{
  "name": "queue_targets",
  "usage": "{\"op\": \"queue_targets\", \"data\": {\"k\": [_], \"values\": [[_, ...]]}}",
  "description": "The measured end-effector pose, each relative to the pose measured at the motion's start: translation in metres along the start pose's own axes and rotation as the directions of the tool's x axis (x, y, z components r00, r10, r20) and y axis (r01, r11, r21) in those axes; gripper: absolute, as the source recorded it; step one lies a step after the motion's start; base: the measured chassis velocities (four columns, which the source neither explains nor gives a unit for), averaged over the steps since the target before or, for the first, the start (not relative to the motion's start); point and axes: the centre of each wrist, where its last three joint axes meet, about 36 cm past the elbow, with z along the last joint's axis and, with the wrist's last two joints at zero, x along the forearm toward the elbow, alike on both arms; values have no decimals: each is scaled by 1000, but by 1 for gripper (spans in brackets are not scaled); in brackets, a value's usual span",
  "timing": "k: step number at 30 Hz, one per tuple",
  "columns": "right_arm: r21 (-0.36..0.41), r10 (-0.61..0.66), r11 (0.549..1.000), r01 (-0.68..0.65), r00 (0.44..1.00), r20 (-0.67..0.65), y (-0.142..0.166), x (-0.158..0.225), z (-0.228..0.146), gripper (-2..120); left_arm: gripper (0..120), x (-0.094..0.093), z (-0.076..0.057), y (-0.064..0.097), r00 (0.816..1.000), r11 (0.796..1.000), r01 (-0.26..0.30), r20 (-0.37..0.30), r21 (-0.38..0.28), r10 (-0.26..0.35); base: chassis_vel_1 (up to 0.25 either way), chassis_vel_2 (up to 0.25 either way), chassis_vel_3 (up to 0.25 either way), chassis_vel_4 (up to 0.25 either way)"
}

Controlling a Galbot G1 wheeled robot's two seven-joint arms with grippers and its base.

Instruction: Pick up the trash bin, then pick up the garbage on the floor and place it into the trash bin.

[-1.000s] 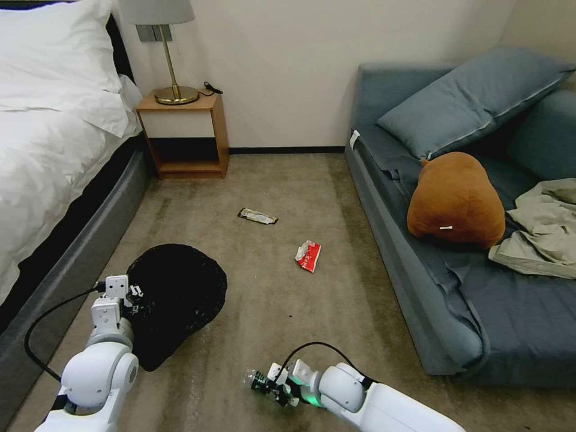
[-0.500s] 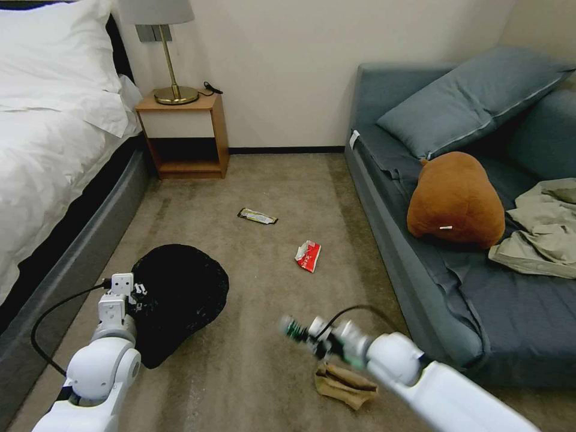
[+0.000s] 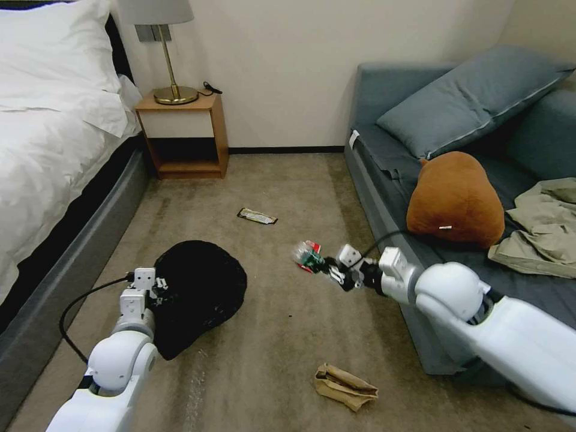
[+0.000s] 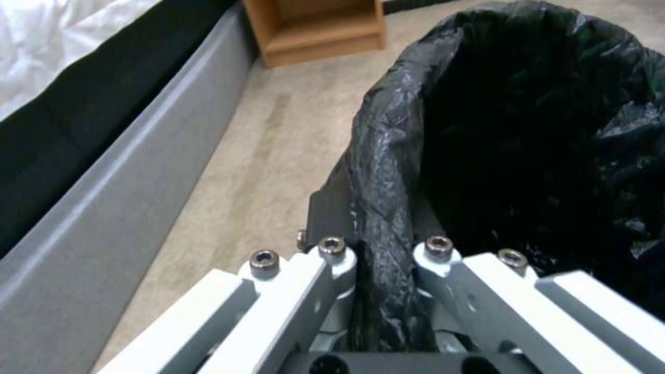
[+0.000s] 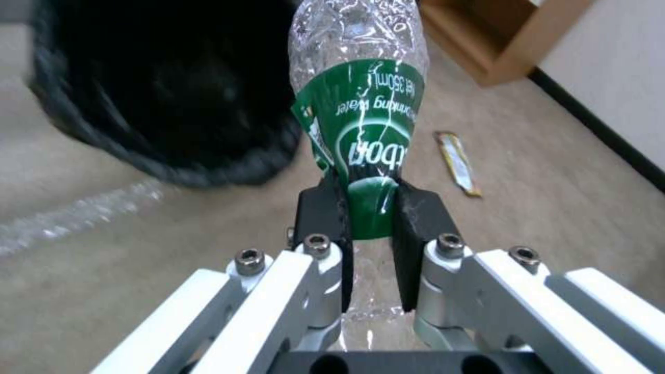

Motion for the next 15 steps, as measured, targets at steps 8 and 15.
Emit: {"op": "queue_targets", "data": {"k": [8, 15], "values": [[-14, -97, 995, 98, 993, 65, 2, -50, -47, 8, 4, 0, -11, -6, 999, 1000, -28, 34, 10, 28, 0, 0, 0, 0], [17, -172, 985, 171, 982, 72, 9, -117, -69, 8, 4, 3, -9, 0, 999, 1000, -11, 30, 27, 10, 0, 0, 0, 0]]}}
